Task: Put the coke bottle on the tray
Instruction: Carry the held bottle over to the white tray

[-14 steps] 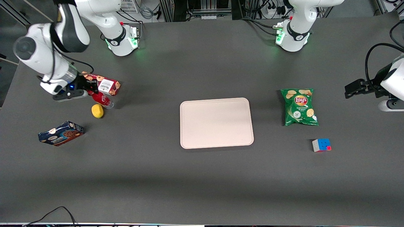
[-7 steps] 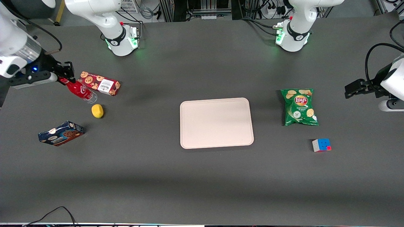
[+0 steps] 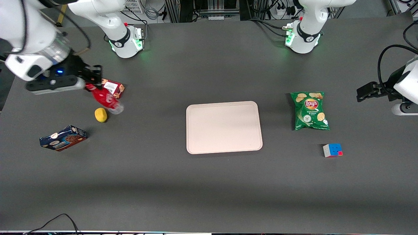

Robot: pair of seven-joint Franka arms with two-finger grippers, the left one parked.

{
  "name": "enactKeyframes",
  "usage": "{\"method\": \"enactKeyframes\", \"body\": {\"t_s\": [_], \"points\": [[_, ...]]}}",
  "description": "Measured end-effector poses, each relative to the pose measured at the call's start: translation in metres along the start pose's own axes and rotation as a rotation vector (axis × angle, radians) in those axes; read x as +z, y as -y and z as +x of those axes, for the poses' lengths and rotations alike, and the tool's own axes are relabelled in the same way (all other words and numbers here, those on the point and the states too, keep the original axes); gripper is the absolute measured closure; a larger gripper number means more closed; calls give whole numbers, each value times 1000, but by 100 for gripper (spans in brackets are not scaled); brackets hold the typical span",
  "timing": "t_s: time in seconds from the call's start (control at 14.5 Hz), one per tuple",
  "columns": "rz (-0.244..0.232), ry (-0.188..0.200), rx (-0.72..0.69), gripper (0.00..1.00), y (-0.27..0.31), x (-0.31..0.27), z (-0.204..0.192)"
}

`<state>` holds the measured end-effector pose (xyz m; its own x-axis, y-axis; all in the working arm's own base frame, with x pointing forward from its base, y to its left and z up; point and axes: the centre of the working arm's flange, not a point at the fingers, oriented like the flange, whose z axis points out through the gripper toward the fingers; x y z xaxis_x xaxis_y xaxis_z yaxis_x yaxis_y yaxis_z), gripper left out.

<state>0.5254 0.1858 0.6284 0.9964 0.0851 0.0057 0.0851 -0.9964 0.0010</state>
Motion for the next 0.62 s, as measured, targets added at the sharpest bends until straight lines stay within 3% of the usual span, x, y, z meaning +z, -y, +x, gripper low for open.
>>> {"method": "enactKeyframes", "body": {"t_s": [0.14, 0.41, 0.62], "points": [[26, 14, 59, 67, 58, 10, 10], [58, 82, 108, 67, 146, 62, 28], [37, 75, 125, 67, 196, 109, 35]]}}
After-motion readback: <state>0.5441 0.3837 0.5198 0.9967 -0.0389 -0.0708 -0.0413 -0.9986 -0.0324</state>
